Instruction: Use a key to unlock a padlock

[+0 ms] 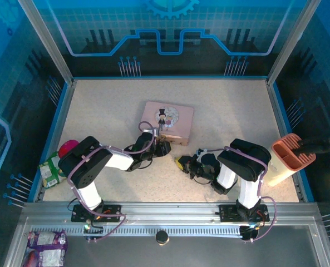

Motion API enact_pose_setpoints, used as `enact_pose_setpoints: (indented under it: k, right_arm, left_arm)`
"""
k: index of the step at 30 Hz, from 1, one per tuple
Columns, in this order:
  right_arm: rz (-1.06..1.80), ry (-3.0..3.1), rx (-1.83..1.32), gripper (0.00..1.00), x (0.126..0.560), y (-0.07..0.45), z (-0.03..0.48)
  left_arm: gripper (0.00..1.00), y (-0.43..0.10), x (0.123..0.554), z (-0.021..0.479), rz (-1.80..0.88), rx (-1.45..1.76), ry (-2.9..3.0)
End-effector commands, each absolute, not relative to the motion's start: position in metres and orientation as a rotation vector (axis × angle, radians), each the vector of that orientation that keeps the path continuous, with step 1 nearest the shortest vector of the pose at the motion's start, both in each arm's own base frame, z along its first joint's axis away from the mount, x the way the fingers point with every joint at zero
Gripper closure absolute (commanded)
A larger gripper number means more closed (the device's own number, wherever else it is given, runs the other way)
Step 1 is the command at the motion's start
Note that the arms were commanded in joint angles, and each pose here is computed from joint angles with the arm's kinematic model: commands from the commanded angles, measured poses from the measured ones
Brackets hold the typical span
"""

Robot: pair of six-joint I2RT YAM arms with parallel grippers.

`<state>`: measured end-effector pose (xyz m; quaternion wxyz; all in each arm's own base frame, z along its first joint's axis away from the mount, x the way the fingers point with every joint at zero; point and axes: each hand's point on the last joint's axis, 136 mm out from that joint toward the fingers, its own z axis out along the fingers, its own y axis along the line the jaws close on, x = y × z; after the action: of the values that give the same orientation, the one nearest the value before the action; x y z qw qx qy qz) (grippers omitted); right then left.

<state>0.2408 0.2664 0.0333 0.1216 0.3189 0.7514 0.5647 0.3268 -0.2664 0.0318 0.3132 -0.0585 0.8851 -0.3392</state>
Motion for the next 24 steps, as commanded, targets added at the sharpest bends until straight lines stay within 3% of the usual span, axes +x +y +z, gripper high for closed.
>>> enact_pose_setpoints:
  k: [1,11,24]
  right_arm:
    - [1.624,2.2,0.919,1.0,0.241,0.269,0.029]
    - [1.628,2.202,0.919,1.0,0.241,0.27,0.029]
    - [1.667,2.196,0.904,1.0,0.243,0.273,0.036]
  left_arm:
    - [0.6,-0.262,0.325,0.006,-0.797,-0.151,2.412]
    - [0.79,-0.264,0.324,0.009,-0.845,-0.171,2.383]
    - [0.94,-0.277,0.324,0.053,-1.089,-0.215,2.252]
